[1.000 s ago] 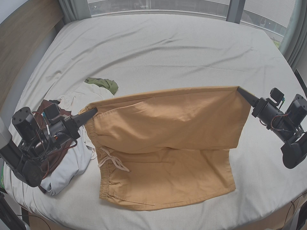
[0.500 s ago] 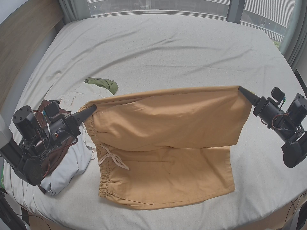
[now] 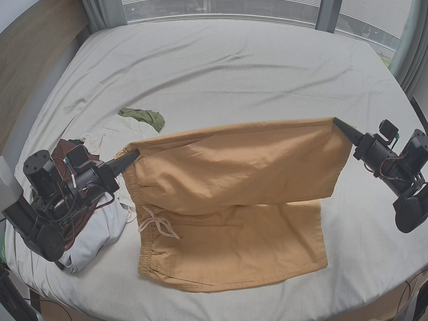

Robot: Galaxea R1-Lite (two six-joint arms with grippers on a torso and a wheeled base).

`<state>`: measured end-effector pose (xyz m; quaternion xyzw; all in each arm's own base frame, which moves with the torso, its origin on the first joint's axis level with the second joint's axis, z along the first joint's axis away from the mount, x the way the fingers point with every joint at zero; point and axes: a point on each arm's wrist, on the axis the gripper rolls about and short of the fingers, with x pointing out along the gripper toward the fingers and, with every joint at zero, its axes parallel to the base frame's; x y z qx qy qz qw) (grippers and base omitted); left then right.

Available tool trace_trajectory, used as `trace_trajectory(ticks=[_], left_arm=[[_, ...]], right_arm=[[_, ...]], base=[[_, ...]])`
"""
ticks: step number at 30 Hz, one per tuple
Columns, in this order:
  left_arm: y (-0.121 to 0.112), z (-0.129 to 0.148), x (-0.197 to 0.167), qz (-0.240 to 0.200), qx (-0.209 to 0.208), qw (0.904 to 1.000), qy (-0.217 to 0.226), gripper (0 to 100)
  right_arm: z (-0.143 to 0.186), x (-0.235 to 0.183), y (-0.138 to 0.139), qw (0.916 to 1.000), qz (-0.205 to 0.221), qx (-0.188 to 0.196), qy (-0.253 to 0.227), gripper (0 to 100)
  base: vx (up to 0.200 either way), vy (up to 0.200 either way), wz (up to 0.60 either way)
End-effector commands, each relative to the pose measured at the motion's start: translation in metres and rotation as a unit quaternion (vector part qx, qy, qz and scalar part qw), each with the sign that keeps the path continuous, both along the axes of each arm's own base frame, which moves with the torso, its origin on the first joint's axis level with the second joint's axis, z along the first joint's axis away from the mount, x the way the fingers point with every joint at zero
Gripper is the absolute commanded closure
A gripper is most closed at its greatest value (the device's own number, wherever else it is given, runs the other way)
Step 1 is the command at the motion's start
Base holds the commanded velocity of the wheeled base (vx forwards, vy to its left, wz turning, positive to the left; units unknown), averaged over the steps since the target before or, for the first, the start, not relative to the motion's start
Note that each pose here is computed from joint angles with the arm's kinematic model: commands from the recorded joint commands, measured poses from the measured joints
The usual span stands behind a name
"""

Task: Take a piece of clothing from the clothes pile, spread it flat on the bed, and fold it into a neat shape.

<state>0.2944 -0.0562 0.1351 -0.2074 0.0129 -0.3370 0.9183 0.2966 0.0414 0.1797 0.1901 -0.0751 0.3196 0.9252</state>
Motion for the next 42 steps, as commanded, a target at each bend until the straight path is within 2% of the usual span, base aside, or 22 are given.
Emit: trace_trajectory(ticks=[1, 9, 16, 22, 25, 33, 42], left_arm=[[-0.003, -0.006, 0.022, 0.024, -0.006, 0.9997, -0.004, 100], [-0.003, -0.006, 0.043, 0.05, -0.013, 0.9985, -0.019, 100], [-0.004, -0.018, 0.057, 0.061, -0.013, 0.998, -0.011, 100], [-0.004, -0.017, 0.067, 0.076, -0.018, 0.9967, -0.022, 100], [-0.004, -0.016, 0.076, 0.091, -0.025, 0.9951, -0.031, 100], [-0.004, -0.016, 0.089, 0.118, -0.036, 0.9914, -0.043, 100], [-0.007, -0.03, 0.103, 0.119, -0.039, 0.9915, -0.035, 100]], right_arm=[[-0.008, 0.022, 0.001, 1.0, -0.001, 0.0, 0.004, 100], [-0.022, 0.052, 0.003, 1.0, -0.001, -0.001, 0.007, 100], [-0.033, 0.072, -0.002, 0.9999, -0.012, 0.0, 0.008, 100], [-0.032, 0.089, -0.003, 0.9999, -0.012, 0.007, -0.007, 100], [-0.028, 0.104, -0.002, 0.9995, -0.007, 0.023, -0.021, 100], [-0.034, 0.123, 0.0, 0.9995, -0.007, 0.025, -0.017, 100], [-0.036, 0.136, -0.001, 0.9993, -0.008, 0.026, -0.026, 100]], base=[[0.0, 0.0, 0.0], [0.0, 0.0, 0.0], [0.0, 0.0, 0.0], [0.0, 0.0, 0.0], [0.0, 0.0, 0.0], [0.0, 0.0, 0.0], [0.0, 0.0, 0.0]])
